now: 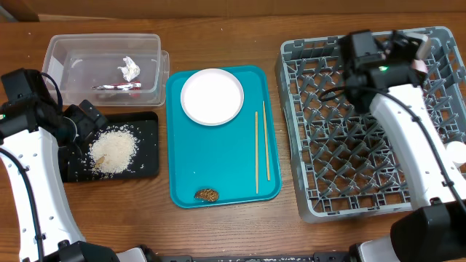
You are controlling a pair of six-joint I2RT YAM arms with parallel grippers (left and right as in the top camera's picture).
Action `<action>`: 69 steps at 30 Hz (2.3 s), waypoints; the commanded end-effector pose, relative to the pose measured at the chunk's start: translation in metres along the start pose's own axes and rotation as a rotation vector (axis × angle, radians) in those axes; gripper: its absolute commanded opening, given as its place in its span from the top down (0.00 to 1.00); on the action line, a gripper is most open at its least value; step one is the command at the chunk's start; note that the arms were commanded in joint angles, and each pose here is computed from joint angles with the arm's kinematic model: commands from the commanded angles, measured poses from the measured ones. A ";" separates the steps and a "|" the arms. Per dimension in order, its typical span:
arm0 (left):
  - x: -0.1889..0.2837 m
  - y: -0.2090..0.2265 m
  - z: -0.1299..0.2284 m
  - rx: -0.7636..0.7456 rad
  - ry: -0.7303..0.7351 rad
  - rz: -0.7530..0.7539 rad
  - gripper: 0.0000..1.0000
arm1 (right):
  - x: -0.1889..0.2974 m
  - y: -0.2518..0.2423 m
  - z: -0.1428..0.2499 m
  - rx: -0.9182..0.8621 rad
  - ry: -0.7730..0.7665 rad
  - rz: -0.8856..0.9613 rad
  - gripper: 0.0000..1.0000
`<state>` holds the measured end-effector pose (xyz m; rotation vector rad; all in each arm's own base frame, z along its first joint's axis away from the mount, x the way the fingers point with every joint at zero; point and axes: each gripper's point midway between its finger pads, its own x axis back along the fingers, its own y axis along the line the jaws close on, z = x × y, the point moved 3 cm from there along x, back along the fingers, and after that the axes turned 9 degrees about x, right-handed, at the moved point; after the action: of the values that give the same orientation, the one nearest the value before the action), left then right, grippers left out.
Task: Sort waste into correct bins and load items into the dishwasher
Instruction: 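Lift the pink bowl and carry it right over the rack, then lower the pink bowl into the rack's right side and release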
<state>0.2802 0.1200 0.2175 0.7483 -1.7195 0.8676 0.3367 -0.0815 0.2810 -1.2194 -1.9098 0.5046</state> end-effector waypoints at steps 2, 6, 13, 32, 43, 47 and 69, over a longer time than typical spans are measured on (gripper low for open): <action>0.001 -0.003 -0.004 0.014 -0.009 0.007 0.00 | -0.030 -0.066 0.024 -0.345 0.081 0.234 0.96; 0.001 -0.004 -0.004 0.014 -0.010 0.008 0.00 | -0.059 -0.087 0.048 -0.406 0.239 0.276 0.96; 0.001 -0.004 -0.004 0.014 -0.010 0.008 0.00 | -0.073 -0.087 0.067 -0.407 0.356 0.262 0.96; 0.001 -0.004 -0.004 0.014 -0.010 0.008 0.00 | -0.077 -0.054 0.090 -0.435 0.484 0.141 0.96; 0.001 -0.004 -0.004 0.014 -0.011 0.008 0.00 | -0.081 -0.059 0.097 -0.446 0.529 0.150 0.88; 0.001 -0.004 -0.004 0.014 -0.011 0.009 0.00 | -0.084 -0.051 0.110 -0.456 0.654 0.056 0.86; 0.001 -0.004 -0.004 0.014 -0.011 0.009 0.00 | -0.118 -0.044 0.146 -0.467 0.830 -0.086 0.70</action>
<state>0.2815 0.1205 0.2173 0.7479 -1.7234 0.8684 0.2270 -0.1989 0.1840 -1.3859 -1.3779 -0.4931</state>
